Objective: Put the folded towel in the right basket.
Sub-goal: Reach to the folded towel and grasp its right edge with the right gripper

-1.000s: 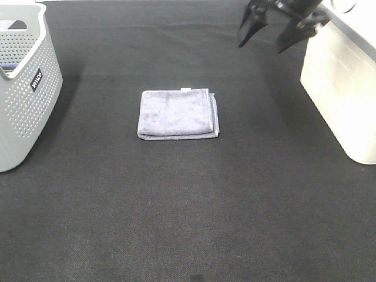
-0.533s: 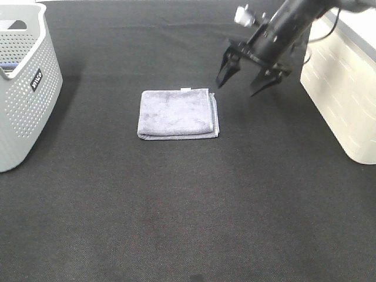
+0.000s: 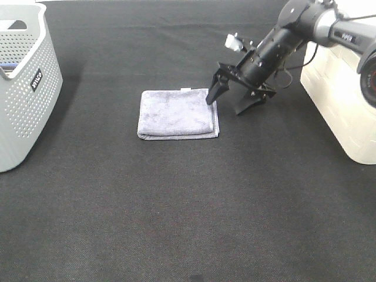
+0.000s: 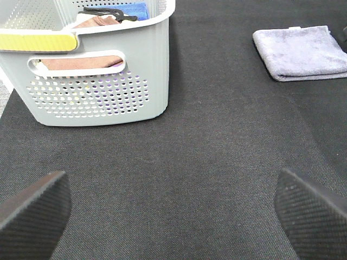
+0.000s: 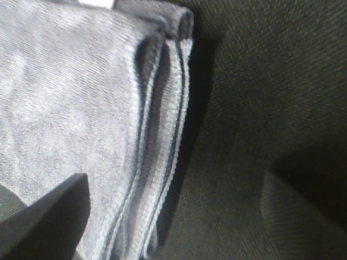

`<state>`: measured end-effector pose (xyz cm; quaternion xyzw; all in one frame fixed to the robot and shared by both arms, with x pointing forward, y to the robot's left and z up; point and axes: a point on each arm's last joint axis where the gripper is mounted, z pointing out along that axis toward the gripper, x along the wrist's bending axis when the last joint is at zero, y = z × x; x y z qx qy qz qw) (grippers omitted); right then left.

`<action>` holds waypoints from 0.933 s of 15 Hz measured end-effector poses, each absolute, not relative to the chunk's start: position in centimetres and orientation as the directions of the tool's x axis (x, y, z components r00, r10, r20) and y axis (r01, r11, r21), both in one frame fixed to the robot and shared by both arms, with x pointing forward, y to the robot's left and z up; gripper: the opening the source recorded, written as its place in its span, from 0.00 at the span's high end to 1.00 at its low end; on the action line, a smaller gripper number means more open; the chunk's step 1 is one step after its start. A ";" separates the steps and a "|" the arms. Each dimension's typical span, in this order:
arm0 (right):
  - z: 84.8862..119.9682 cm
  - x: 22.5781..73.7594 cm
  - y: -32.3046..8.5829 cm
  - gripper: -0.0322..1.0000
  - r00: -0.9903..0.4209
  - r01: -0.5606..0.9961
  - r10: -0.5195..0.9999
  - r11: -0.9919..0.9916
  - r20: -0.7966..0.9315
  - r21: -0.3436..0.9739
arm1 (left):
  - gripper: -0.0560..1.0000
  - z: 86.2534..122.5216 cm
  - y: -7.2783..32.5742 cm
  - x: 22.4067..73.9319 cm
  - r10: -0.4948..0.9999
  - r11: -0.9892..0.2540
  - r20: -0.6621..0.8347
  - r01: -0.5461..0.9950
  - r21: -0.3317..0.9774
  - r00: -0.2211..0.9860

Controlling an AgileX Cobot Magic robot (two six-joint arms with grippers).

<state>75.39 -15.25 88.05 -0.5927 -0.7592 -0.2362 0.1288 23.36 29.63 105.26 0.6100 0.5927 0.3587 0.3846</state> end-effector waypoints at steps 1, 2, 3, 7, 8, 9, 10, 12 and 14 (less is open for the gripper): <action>88.0 75.4 -15.2 0.19 -0.264 0.961 0.833 0.182 0.487 0.209 | 0.03 105.3 29.6 23.4 0.999 -0.002 -0.018 0.447 0.894 0.040; 87.9 75.4 -15.1 0.19 -0.265 0.961 0.825 0.181 0.499 0.210 | 0.03 105.3 29.6 23.4 0.999 -0.002 -0.018 0.447 0.894 0.040; 87.7 75.4 -15.0 0.19 -0.269 0.960 0.821 0.185 0.504 0.211 | 0.03 105.3 29.6 23.4 0.999 -0.002 -0.018 0.447 0.894 0.040; 87.1 75.5 -14.6 0.19 -0.266 0.961 0.786 0.174 0.558 0.214 | 0.03 105.3 29.6 23.4 0.999 -0.002 -0.018 0.447 0.894 0.040; 87.1 75.5 -14.2 0.21 -0.262 0.962 0.777 0.168 0.572 0.214 | 0.03 105.3 29.6 23.4 0.999 -0.002 -0.018 0.447 0.894 0.040; 87.0 75.4 -13.7 0.22 -0.269 0.960 0.776 0.171 0.570 0.220 | 0.03 105.3 29.6 23.4 0.999 -0.002 -0.018 0.447 0.894 0.040; 87.0 75.2 -13.1 0.23 -0.281 0.957 0.776 0.182 0.565 0.226 | 0.03 105.3 29.6 23.4 0.999 -0.002 -0.018 0.447 0.894 0.040; 87.0 75.1 -12.1 0.24 -0.296 0.952 0.776 0.191 0.557 0.241 | 0.03 105.3 29.6 23.4 0.999 -0.002 -0.018 0.447 0.894 0.040; 86.9 75.0 -11.9 0.27 -0.302 0.950 0.777 0.195 0.552 0.245 | 0.03 105.3 29.6 23.4 0.999 -0.002 -0.018 0.447 0.894 0.040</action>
